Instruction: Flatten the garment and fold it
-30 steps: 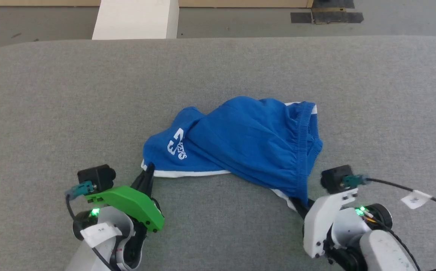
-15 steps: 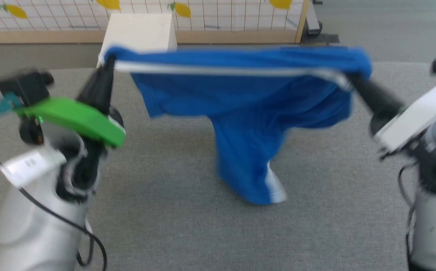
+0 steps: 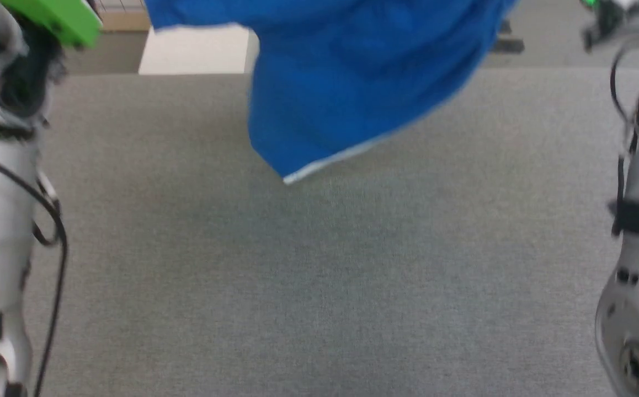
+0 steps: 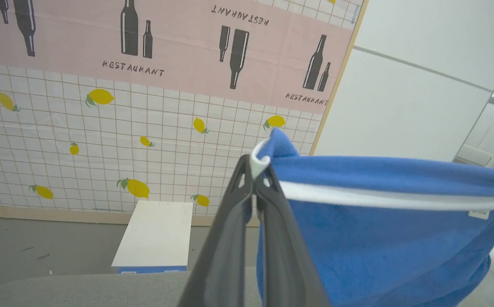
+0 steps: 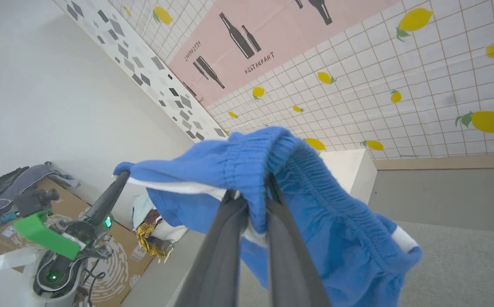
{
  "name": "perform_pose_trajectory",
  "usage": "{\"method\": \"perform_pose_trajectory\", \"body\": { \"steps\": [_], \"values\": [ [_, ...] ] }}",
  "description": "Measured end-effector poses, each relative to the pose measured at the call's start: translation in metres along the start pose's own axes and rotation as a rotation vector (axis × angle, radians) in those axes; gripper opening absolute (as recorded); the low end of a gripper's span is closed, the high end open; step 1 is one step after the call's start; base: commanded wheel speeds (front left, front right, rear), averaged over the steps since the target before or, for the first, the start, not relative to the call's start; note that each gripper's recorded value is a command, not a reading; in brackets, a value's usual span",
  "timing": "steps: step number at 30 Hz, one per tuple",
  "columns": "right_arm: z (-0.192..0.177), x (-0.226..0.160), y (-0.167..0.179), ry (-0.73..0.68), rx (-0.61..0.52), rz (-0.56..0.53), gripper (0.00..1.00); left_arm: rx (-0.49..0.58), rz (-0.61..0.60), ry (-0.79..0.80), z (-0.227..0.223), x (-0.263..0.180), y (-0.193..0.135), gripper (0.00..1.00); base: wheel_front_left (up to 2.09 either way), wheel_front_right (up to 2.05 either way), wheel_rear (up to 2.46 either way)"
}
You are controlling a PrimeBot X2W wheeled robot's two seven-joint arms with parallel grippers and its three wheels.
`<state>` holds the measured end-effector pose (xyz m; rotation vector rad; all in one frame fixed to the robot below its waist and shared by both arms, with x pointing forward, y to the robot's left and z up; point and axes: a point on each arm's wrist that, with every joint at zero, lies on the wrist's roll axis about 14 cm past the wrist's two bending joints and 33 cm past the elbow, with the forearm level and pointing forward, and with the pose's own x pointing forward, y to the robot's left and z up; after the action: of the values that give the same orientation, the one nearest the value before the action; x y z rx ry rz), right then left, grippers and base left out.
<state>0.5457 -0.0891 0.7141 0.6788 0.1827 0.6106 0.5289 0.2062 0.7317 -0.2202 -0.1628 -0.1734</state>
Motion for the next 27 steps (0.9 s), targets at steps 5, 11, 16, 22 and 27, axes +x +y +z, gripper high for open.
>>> {"method": "perform_pose_trajectory", "body": {
  "steps": [5, 11, 16, 22, 27],
  "values": [
    [0.018, 0.048, 0.0, -0.022, -0.068, -0.019, 0.0, 0.02, 0.081, -0.072, 0.019, 0.038, 0.024, 0.0, 0.0, 0.0, 0.0],
    [0.04, 0.092, -0.012, -0.126, -0.108, -0.037, 0.0, 0.033, 0.111, -0.187, 0.025, 0.075, 0.036, 0.0, 0.0, 0.0, 0.0],
    [0.014, 0.117, -0.05, -0.097, -0.075, -0.089, 0.0, 0.019, 0.118, -0.146, -0.022, 0.092, 0.048, 0.0, 0.0, 0.0, 0.0],
    [-0.05, 0.124, -0.092, 0.009, -0.006, -0.139, 0.0, -0.039, 0.103, -0.052, -0.088, 0.077, 0.059, 0.0, 0.0, 0.0, 0.0],
    [-0.091, 0.093, -0.111, 0.049, 0.051, -0.163, 0.0, -0.115, 0.084, 0.025, -0.128, 0.038, 0.053, 0.0, 0.0, 0.0, 0.0]
  ]
}}
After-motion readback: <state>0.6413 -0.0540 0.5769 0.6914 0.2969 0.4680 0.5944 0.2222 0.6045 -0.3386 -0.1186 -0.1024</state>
